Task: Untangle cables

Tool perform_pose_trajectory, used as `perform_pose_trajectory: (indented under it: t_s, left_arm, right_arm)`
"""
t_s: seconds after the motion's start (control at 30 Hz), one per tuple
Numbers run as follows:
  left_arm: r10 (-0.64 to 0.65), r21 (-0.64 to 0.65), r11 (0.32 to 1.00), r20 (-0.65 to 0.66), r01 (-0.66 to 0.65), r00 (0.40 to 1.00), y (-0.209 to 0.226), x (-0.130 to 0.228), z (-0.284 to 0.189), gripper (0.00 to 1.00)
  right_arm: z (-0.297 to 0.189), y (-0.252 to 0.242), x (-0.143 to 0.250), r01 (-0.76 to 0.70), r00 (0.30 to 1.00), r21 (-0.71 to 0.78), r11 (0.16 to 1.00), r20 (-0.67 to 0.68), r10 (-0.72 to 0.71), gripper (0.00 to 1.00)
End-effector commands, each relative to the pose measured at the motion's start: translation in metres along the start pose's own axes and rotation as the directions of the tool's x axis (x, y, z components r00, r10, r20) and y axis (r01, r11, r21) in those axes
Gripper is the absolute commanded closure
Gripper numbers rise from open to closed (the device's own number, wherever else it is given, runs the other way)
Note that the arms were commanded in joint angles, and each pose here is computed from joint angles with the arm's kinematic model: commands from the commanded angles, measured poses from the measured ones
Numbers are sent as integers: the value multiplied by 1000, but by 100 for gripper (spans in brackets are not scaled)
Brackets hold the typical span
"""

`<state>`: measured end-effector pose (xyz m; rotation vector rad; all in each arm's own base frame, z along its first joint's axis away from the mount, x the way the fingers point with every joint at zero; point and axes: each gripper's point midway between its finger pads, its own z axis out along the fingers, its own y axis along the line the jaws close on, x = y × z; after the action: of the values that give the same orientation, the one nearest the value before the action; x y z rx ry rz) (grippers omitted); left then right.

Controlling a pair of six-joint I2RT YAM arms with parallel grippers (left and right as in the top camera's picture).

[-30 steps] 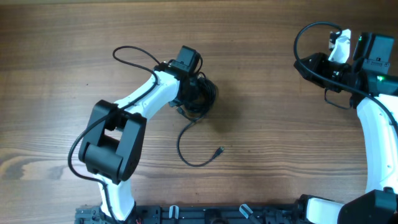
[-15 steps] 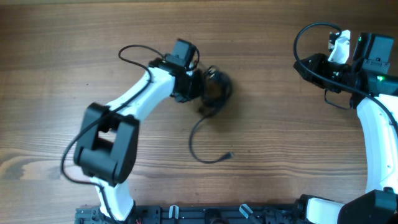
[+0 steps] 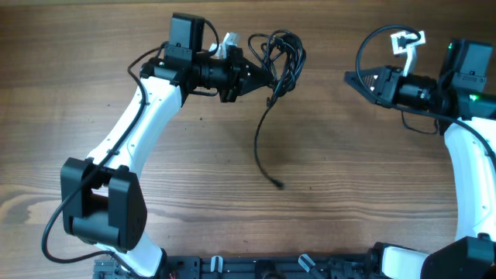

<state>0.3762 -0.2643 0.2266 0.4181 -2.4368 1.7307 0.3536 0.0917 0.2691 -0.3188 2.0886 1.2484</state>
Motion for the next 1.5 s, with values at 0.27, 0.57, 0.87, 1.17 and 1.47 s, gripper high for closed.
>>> perform_pose_trajectory:
  t_s: [0.27, 0.57, 0.87, 1.17, 1.47]
  left_arm:
    - [-173, 40, 984, -68, 176, 983, -19, 13, 6, 96]
    - [-86, 83, 992, -149, 100, 985, -34, 30, 13, 96]
    - [-44, 94, 994, -146, 58, 988, -36, 30, 14, 96]
    - [-21, 97, 995, -130, 34, 991, -36, 26, 11, 96]
    - [4, 100, 995, -124, 8, 992, -36, 26, 11, 96]
  right_arm:
    - [57, 81, 15, 254, 958, -279, 926, -58, -281, 61]
    - [84, 60, 5, 277, 957, -61, 959, -69, -281, 60]
    - [76, 47, -18, 262, 965, 18, 965, -2, -262, 96]
    - [12, -43, -27, 19, 994, 583, 812, 75, -77, 96]
    - [-44, -83, -12, -196, 975, 903, 381, 222, -26, 71]
